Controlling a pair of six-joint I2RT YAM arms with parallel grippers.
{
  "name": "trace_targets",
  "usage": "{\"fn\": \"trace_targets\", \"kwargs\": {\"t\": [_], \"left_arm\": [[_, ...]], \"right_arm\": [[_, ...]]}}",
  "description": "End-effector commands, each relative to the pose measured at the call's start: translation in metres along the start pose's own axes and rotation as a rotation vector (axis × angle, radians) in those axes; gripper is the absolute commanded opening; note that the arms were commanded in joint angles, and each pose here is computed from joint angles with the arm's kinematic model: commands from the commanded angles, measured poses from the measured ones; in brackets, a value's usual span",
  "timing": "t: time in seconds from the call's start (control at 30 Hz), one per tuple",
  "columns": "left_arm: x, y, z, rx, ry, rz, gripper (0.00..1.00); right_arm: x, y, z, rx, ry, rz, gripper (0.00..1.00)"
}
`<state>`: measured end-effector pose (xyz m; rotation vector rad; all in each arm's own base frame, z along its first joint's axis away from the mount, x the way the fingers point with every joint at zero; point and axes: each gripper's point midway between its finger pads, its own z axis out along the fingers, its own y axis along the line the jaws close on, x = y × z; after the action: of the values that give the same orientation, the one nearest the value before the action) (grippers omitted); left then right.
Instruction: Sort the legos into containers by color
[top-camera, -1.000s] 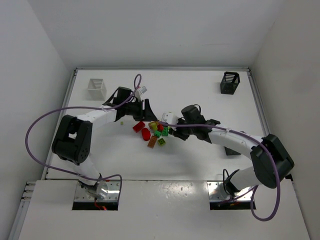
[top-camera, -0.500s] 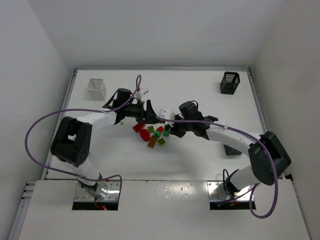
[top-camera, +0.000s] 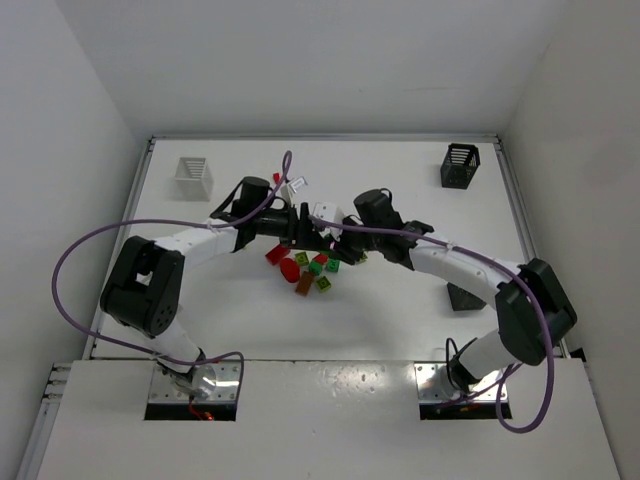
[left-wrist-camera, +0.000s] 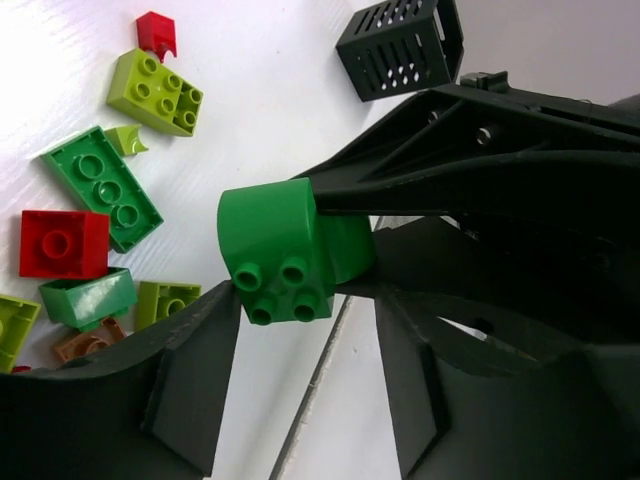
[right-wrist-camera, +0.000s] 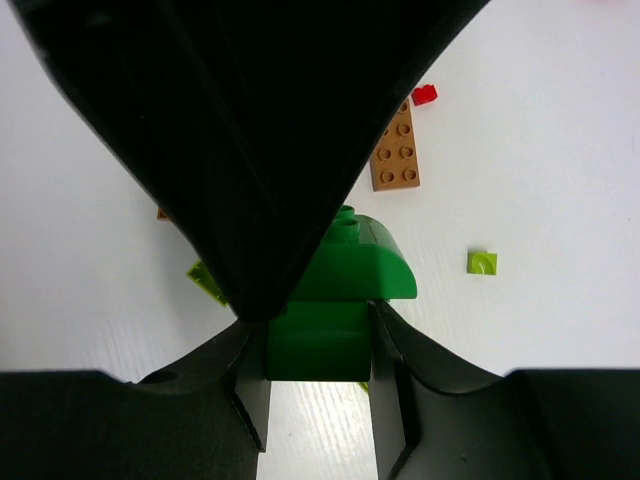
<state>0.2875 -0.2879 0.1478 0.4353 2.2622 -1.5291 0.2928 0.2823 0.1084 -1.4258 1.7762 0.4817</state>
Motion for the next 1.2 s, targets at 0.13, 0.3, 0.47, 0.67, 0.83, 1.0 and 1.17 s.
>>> {"fn": "trace_targets", "kwargs": {"t": [0.13,0.3,0.47,0.67,0.83,1.0,1.17], "left_arm": [[-0.011,-0.024,-0.008,0.035,-0.036,0.093,0.42],[-0.013,-0.029,-0.011,0.04,-0.047,0.128,0.31],[-0.037,-0.017,-0.028,-0.079,-0.112,0.184,0.17],[-0.037,-0.017,-0.041,-0.155,-0.11,0.284,0.15],[-0.029,-0.028,-0.038,-0.159,-0.079,0.368,0.15],[-0.029,-0.036,-0.024,-0.142,-0.049,0.414,0.15],[-0.041,-0.043,-0.01,-0.109,-0.021,0.446,0.15]], "right_arm": [[-0.033,-0.001,-0.005,-0.009,-0.097,-0.006,0.0],[-0.015,0.008,-0.011,-0.013,-0.067,-0.016,0.0],[0.018,0.012,-0.022,0.021,0.015,0.019,0.0],[0.062,0.001,-0.059,0.177,0.133,0.175,0.0],[0.085,-0.017,-0.123,0.402,0.25,0.262,0.0],[0.109,-0.029,-0.187,0.578,0.405,0.302,0.0],[0.125,-0.025,-0.235,0.639,0.538,0.346,0.0]]}}
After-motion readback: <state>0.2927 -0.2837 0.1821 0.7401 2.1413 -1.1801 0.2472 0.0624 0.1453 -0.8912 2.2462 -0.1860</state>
